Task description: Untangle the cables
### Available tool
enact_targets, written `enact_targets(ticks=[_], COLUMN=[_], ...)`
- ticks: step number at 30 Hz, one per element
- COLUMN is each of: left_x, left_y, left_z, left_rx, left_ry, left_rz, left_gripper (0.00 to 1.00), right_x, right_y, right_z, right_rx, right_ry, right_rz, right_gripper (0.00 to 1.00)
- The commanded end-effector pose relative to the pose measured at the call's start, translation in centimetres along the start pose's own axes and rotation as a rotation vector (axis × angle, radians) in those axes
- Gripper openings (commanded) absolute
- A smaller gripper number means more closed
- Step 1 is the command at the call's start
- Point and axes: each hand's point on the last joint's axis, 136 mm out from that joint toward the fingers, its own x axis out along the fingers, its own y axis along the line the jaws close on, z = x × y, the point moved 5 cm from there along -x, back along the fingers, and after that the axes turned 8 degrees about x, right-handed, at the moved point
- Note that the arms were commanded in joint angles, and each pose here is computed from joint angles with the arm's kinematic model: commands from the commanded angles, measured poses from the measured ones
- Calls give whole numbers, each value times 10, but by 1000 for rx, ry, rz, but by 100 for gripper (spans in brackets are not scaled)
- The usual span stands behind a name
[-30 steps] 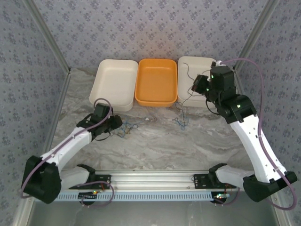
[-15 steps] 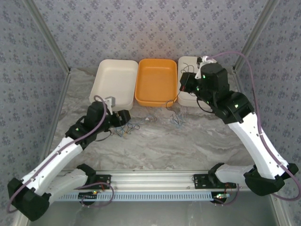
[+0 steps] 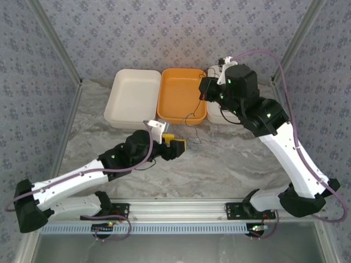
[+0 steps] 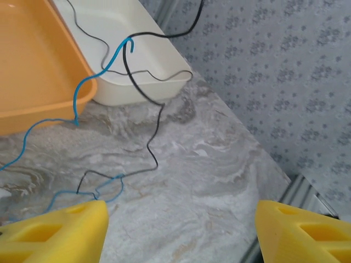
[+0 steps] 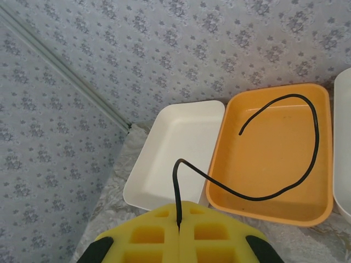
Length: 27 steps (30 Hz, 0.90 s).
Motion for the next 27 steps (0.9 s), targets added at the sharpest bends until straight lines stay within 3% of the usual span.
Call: enact_targets(ticks=[1, 9, 12, 18, 27], left_x=[14, 9, 12, 38, 61], left_y=[4, 52, 62, 62, 57], left_z=[6, -8, -7, -1, 6], left_rx=[44, 3, 33, 203, 412], left_ry=[-40, -112, -92, -10, -81], left_rz=[73, 334, 333, 334, 296], left_gripper=[70, 64, 61, 67, 74], right_x=[-9, -12, -13, -11, -9], right_y=[15, 24, 25, 26, 25], right_z=[10, 14, 13, 9, 6], right_rx=[10, -4, -7, -2, 11], right_ry=[-28, -35, -28, -11, 12], right_rz=[49, 61, 69, 82, 97], right_gripper=[0, 0, 0, 0, 0])
